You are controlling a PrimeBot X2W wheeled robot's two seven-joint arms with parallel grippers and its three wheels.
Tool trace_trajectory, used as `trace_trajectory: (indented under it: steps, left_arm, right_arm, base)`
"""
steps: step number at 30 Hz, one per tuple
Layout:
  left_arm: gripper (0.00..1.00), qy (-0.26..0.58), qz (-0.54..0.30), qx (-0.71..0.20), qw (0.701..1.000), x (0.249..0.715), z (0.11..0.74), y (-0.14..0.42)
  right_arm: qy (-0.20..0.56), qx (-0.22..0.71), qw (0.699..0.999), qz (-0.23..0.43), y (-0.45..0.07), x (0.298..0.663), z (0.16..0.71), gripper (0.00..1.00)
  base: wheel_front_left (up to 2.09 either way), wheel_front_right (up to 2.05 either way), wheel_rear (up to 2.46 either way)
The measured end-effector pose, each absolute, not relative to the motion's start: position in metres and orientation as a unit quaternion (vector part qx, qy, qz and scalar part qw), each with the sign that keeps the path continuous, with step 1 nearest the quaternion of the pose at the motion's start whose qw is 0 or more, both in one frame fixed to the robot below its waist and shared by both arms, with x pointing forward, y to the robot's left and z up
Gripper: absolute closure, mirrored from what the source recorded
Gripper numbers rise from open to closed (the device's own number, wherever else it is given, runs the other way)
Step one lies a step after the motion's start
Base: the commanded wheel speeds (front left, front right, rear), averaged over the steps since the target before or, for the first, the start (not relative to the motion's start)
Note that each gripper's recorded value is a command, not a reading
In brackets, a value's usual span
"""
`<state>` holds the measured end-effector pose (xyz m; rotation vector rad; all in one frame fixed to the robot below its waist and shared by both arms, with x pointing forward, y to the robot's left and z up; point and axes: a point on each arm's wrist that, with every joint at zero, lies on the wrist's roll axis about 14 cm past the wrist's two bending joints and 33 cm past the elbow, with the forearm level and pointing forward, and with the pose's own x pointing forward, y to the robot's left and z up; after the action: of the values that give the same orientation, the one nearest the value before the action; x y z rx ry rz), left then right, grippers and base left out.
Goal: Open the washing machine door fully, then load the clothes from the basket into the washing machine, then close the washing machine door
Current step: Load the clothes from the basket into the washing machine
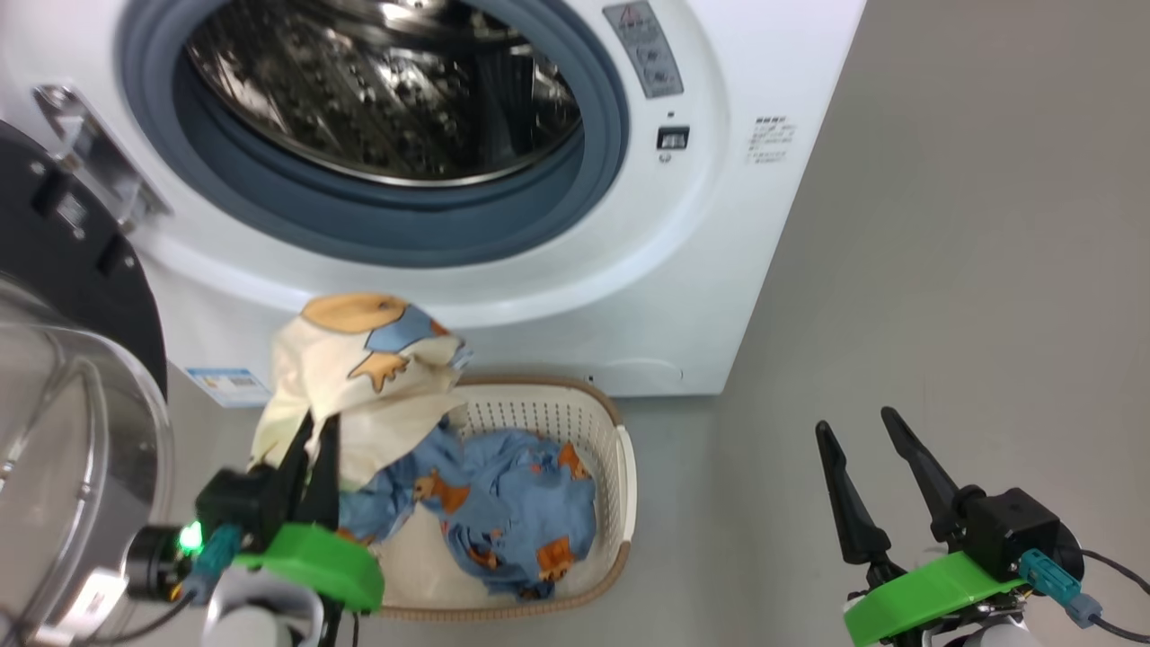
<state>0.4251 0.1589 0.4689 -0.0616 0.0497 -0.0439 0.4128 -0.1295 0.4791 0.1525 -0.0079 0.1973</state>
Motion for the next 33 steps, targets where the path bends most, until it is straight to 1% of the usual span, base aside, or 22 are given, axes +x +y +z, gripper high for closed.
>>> trace_trajectory:
  steps: [8, 14, 18, 33]
  left_arm:
    - [1.0, -0.023, 0.0, -0.039, 0.999, 0.393, 0.5, 0.174]
    - [1.0, -0.043, 0.017, -0.046, 0.998, 0.373, 0.512, 0.181]
    - [1.0, -0.049, 0.031, -0.048, 0.997, 0.363, 0.516, 0.186]
    - [1.0, -0.053, 0.049, -0.055, 0.996, 0.352, 0.518, 0.194]
  right_arm:
    - [-0.033, 0.063, 0.993, 0.097, -0.133, 0.396, 0.501, 0.0]
    - [-0.06, 0.054, 0.992, 0.092, -0.138, 0.388, 0.52, 0.0]
    - [-0.064, 0.05, 0.993, 0.088, -0.142, 0.381, 0.523, 0.0]
    - [-0.069, 0.045, 0.993, 0.079, -0.149, 0.377, 0.526, 0.0]
  base:
    - [0.0, 0.0, 0.0]
    - [0.0, 0.0, 0.0]
    - [0.0, 0.0, 0.0]
    - [0.0, 0.0, 0.0]
